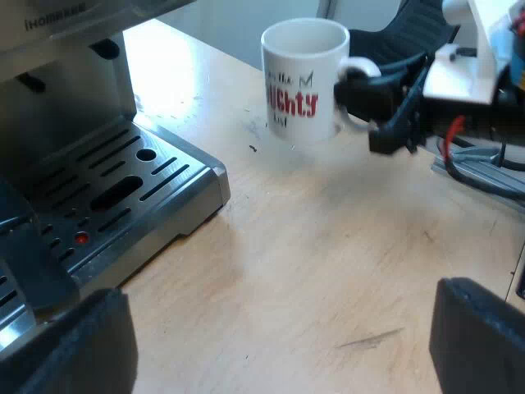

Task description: Remove mug from coffee machine

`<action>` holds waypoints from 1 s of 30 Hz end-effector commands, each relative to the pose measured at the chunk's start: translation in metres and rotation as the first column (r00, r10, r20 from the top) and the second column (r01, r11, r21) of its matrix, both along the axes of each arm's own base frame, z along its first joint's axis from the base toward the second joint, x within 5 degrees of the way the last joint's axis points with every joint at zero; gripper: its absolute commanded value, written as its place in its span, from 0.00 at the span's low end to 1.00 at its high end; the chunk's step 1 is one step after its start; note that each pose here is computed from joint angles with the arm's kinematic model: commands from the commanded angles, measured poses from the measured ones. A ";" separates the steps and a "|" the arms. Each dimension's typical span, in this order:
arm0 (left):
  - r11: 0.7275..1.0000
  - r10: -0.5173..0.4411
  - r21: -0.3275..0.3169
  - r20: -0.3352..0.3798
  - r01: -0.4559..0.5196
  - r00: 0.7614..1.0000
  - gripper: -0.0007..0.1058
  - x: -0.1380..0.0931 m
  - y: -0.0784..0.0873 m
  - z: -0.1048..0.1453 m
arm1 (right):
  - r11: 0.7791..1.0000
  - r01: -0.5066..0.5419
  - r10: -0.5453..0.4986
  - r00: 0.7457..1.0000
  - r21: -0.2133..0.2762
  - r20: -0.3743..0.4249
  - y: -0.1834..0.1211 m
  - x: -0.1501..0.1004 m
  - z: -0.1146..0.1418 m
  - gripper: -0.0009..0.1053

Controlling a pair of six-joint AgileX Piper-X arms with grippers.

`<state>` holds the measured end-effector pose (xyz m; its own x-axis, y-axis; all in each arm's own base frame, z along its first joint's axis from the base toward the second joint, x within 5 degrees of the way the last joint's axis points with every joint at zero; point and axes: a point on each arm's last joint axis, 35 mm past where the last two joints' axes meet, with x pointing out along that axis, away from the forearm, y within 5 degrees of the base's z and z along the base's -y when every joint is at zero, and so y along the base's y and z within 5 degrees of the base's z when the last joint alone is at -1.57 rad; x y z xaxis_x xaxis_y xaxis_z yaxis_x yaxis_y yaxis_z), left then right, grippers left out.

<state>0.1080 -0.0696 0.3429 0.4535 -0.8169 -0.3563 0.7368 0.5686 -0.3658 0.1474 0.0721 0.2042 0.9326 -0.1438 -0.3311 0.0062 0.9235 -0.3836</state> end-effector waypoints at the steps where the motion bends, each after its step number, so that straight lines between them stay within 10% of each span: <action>1: 1.000 -0.014 -0.015 0.011 0.014 1.000 0.82 0.000 -0.001 0.003 | 0.997 0.047 -0.051 0.997 0.062 0.053 -0.009 0.011 0.009 0.01; 18: 1.000 -0.014 -0.015 0.011 0.014 1.000 0.82 0.000 -0.001 0.003 | 0.992 0.064 -0.057 0.996 0.105 -0.071 -0.030 0.047 -0.023 0.01; 30: 1.000 -0.014 -0.013 0.005 0.014 1.000 0.82 0.000 -0.001 0.002 | 0.995 -0.013 0.009 0.999 0.094 0.039 -0.019 0.076 -0.043 0.01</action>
<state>0.1080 -0.0696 0.3429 0.4535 -0.8169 -0.3563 0.7368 0.5686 -0.3658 0.2157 0.0506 0.1507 0.9127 -0.1275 -0.3883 0.0013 0.9510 -0.3091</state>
